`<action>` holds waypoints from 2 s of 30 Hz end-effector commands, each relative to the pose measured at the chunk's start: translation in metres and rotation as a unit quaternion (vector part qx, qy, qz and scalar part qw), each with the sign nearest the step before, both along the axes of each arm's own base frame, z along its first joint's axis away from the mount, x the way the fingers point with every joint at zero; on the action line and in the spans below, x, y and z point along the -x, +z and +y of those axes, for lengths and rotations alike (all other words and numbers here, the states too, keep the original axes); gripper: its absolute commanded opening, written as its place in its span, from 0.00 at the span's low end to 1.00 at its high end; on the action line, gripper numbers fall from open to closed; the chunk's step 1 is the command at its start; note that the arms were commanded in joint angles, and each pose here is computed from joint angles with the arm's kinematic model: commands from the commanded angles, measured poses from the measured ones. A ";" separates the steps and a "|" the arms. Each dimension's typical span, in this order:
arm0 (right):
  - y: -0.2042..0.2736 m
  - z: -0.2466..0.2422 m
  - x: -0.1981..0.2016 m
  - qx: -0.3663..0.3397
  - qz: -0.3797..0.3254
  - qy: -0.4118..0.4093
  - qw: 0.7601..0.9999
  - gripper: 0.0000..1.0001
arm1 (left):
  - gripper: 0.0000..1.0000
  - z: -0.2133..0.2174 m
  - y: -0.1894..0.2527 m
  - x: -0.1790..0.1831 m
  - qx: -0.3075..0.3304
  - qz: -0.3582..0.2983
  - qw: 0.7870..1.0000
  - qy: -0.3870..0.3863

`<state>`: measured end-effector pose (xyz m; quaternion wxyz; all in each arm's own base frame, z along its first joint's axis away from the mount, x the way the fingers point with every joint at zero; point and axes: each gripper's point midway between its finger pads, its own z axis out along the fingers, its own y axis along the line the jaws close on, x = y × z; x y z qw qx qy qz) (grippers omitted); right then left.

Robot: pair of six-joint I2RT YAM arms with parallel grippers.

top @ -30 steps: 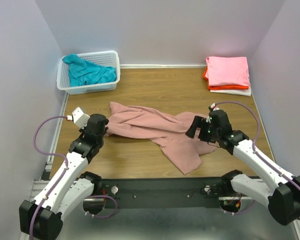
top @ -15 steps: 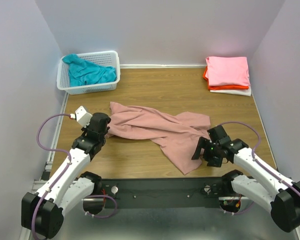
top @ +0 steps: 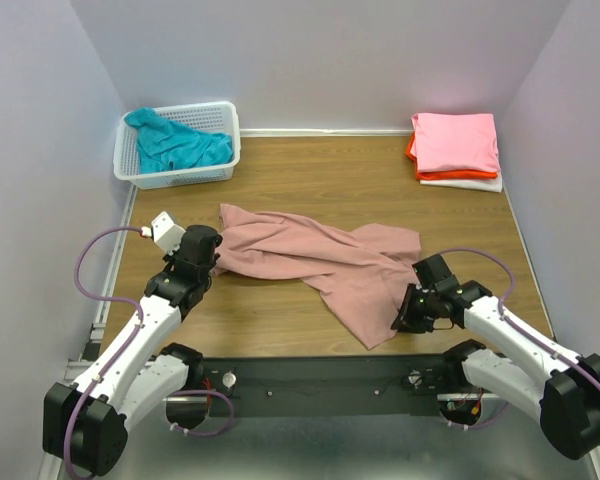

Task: Fold and stack the t-shirts
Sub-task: Flatten the tshirt out

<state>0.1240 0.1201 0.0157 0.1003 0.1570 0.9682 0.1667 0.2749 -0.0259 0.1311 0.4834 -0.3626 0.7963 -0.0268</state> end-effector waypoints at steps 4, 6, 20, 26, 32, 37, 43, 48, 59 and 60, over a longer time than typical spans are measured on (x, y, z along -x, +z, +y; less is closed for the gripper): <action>-0.007 -0.008 -0.003 0.022 -0.009 -0.013 1.000 0.11 | 0.00 0.004 0.003 -0.001 -0.004 -0.008 1.000 0.007; -0.003 -0.006 -0.007 0.019 -0.017 -0.015 1.000 0.07 | 0.00 0.004 0.004 -0.001 -0.005 -0.009 1.000 0.006; 0.135 -0.029 -0.127 0.115 -0.269 -0.060 0.954 0.00 | 0.00 -0.004 0.050 -0.031 -0.021 -0.046 0.999 -0.011; 0.188 -0.058 -0.195 0.245 -0.353 -0.091 0.898 0.00 | 0.00 -0.015 0.079 -0.064 -0.043 -0.067 0.996 -0.031; 0.287 -0.066 -0.249 0.307 -0.448 -0.114 0.832 0.00 | 0.00 -0.014 0.143 -0.092 -0.066 -0.109 0.992 -0.015; 0.370 -0.068 -0.251 0.300 -0.521 -0.113 0.791 0.01 | 0.00 -0.013 0.207 -0.095 -0.068 -0.167 0.983 -0.017; 0.468 -0.071 -0.226 0.282 -0.610 -0.083 0.736 0.00 | 0.00 -0.009 0.300 -0.062 -0.057 -0.270 0.960 -0.043; 0.530 -0.077 -0.189 0.258 -0.672 -0.069 0.690 0.00 | 0.00 -0.006 0.365 -0.016 -0.039 -0.356 0.930 -0.077; 0.657 -0.069 -0.054 0.104 -0.822 -0.001 0.560 0.00 | 0.00 -0.021 0.492 0.125 -0.004 -0.546 0.808 -0.223; 0.664 -0.070 -0.046 0.097 -0.828 0.001 0.552 0.01 | 0.00 -0.019 0.500 0.135 -0.005 -0.557 0.799 -0.227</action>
